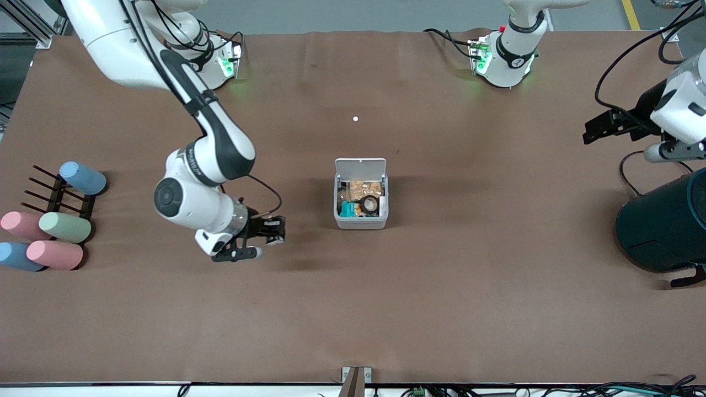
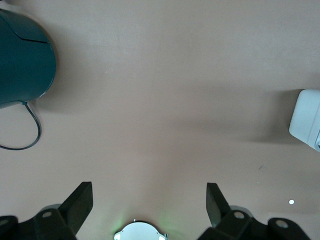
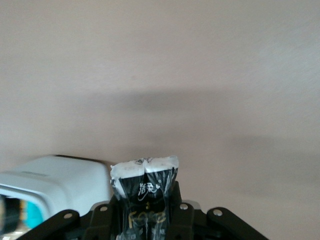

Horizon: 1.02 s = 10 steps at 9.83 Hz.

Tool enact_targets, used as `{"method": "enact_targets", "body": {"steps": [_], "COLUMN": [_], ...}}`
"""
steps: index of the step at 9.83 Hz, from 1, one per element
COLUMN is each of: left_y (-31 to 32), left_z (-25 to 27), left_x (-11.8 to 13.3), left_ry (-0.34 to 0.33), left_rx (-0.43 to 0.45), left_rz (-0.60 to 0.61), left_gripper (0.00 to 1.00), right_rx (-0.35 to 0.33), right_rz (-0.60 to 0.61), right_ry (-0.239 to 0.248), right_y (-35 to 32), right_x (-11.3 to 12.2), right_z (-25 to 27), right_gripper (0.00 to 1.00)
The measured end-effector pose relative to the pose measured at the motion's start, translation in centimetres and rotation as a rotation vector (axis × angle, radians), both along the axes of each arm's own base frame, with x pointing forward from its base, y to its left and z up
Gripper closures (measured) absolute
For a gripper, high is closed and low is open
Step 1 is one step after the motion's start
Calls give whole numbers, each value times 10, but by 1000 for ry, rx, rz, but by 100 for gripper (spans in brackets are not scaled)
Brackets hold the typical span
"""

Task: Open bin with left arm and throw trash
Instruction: 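Carry the tissue packet over the open bin with the right gripper, then open the right gripper to drop the tissue packet into the bin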

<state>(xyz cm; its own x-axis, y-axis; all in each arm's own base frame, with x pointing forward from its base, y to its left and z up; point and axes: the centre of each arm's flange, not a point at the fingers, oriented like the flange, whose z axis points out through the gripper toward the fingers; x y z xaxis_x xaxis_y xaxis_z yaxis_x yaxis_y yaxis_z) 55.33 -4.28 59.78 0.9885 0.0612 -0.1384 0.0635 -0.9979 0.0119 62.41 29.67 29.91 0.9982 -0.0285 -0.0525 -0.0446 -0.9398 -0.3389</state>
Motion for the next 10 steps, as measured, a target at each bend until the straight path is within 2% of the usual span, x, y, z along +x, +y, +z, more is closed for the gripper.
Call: {"method": "enact_targets", "body": {"steps": [4, 6, 8, 10], "left_y": [-1, 1, 7, 16], "left_z": [3, 20, 42, 55], "left_x": [5, 5, -1, -8], "left_ry": [-10, -47, -91, -114], "left_rx": [-2, 3, 12, 14], "left_rz": [-2, -35, -116, -114], "left_gripper": [0, 0, 0, 0], "right_rx": [20, 24, 19, 16], "right_rz": [-122, -124, -108, -104], "right_ry": [50, 60, 62, 63], "right_y": [110, 141, 151, 153], "right_x": [-46, -66, -75, -76], "right_z": [32, 38, 37, 35], "right_gripper": [62, 62, 59, 39]}}
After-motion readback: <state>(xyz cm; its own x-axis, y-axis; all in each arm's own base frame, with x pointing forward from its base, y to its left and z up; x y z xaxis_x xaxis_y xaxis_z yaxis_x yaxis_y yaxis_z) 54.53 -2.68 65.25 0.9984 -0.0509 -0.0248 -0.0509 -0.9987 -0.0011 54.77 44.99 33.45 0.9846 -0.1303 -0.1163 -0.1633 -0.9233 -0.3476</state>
